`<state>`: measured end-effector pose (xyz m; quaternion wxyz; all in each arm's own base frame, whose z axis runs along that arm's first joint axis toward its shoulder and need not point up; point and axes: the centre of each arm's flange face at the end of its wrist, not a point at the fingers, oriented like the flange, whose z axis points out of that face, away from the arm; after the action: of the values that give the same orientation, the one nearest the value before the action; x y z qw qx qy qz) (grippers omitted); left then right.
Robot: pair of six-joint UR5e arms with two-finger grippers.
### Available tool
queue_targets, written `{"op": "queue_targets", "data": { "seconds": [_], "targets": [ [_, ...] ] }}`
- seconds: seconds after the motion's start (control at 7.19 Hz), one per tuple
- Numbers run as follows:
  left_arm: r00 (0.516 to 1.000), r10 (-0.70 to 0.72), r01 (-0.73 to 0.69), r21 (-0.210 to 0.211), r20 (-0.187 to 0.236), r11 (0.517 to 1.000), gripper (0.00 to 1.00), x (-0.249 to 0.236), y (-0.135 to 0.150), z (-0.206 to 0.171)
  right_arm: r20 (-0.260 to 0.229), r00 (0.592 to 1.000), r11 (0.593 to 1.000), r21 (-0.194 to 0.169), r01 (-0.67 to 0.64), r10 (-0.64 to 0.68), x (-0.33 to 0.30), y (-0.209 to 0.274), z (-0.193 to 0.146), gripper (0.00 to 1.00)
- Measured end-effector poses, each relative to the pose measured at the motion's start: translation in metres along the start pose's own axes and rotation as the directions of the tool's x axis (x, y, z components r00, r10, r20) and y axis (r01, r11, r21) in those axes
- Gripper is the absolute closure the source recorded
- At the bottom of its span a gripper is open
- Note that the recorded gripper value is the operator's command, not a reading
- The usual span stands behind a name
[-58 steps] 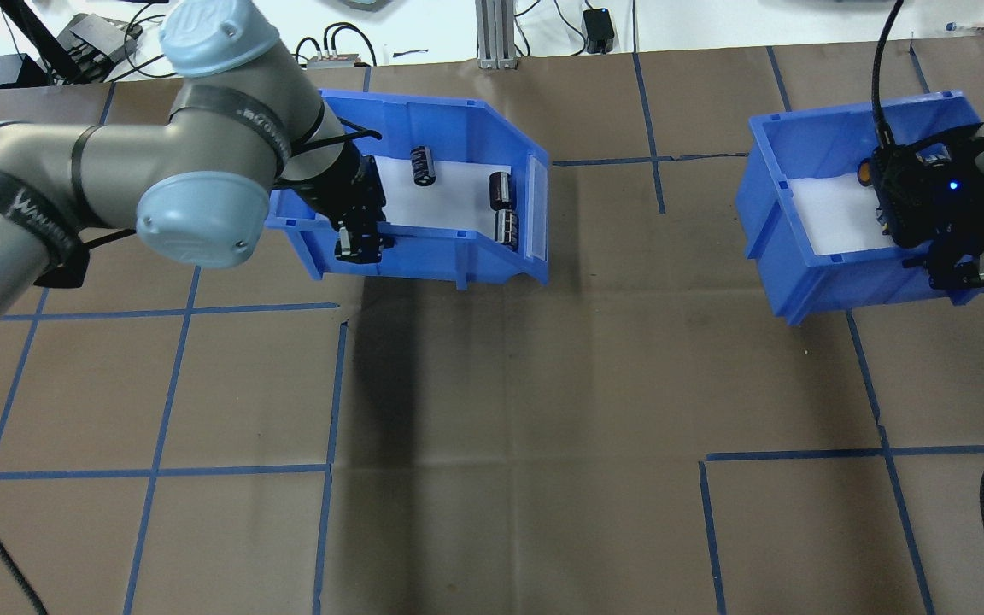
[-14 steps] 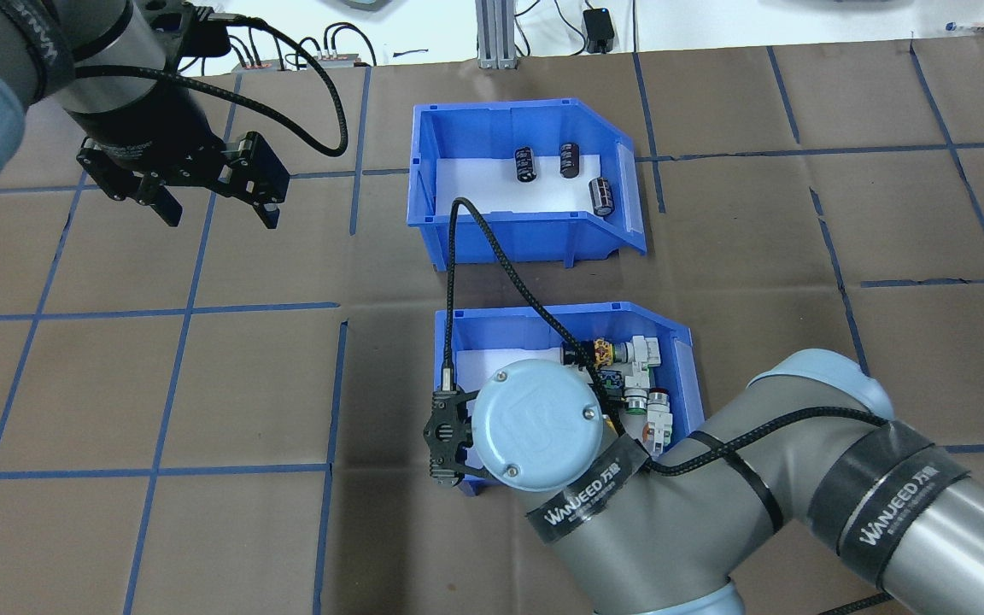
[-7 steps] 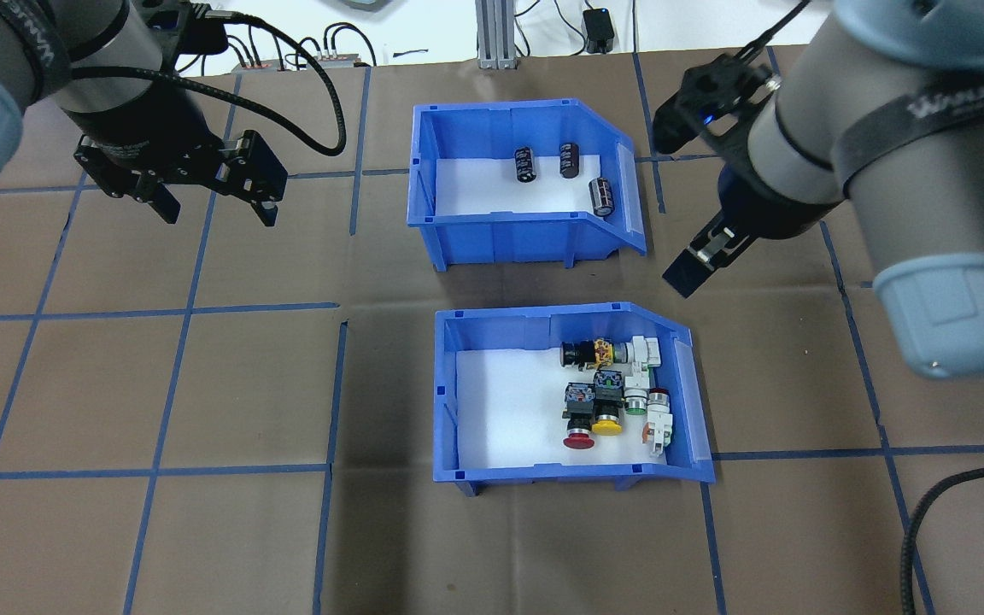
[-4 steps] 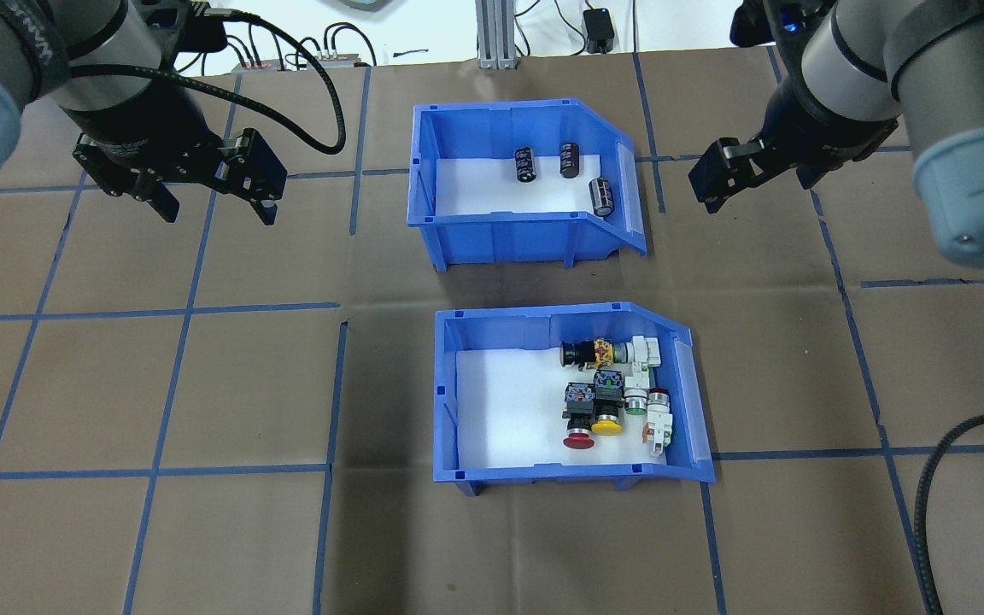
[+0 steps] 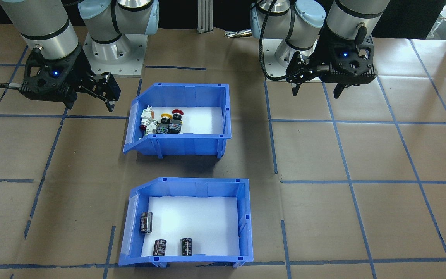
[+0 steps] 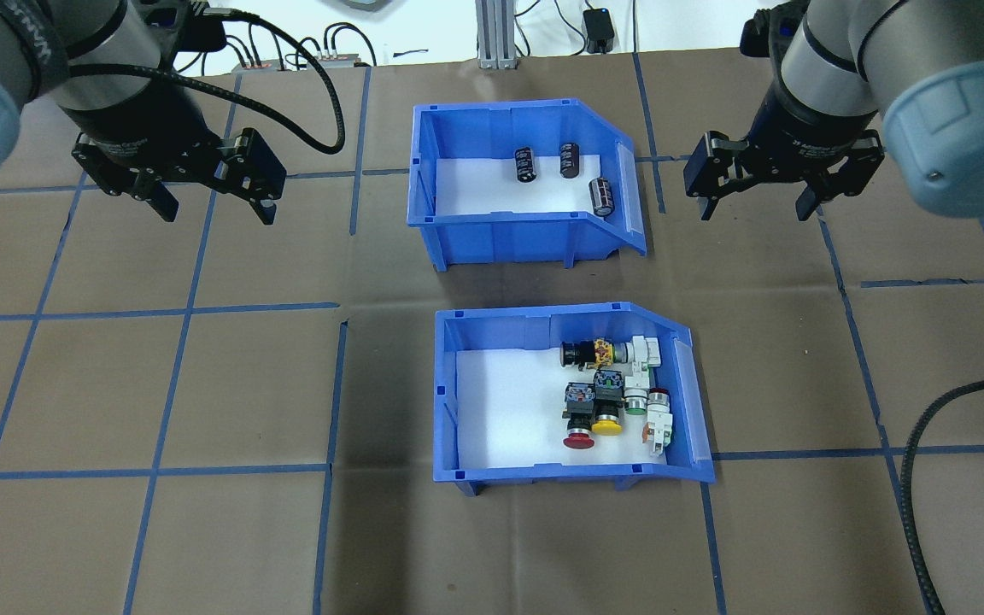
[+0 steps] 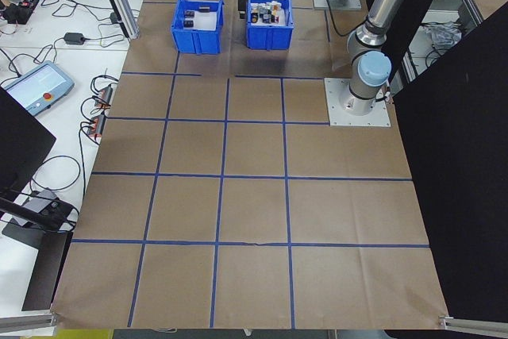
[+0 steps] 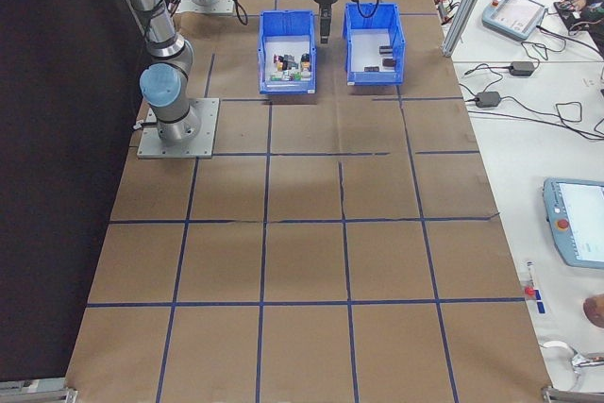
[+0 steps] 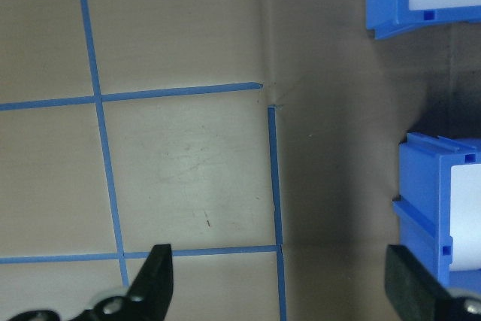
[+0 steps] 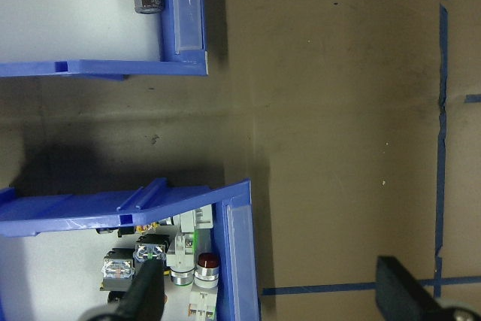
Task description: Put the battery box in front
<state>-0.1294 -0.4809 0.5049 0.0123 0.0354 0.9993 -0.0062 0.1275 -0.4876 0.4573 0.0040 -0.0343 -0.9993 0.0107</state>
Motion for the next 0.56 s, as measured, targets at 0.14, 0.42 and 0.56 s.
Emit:
{"op": "queue_targets", "data": {
  "seconds": [0.14, 0.42, 0.56],
  "targets": [
    [1.0, 0.0, 0.0, 0.0, 0.0, 1.0, 0.0, 0.0, -0.0001, 0.0001, -0.001, 1.0, 1.0, -0.003, -0.007, 0.007, 0.0001, 0.0007, -0.0003, 0.0],
    [1.0, 0.0, 0.0, 0.001, 0.003, 1.0, 0.0, -0.0003, 0.0001, -0.0006, -0.002, 1.0, 1.0, -0.003, -0.009, 0.009, 0.0003, 0.0013, -0.0008, 0.0],
    [1.0, 0.0, 0.0, 0.001, 0.004, 1.0, 0.0, -0.0004, 0.0004, -0.0006, -0.003, 1.0, 1.0, -0.003, -0.01, 0.01, 0.0006, 0.0013, -0.0009, 0.0]
  ]
}}
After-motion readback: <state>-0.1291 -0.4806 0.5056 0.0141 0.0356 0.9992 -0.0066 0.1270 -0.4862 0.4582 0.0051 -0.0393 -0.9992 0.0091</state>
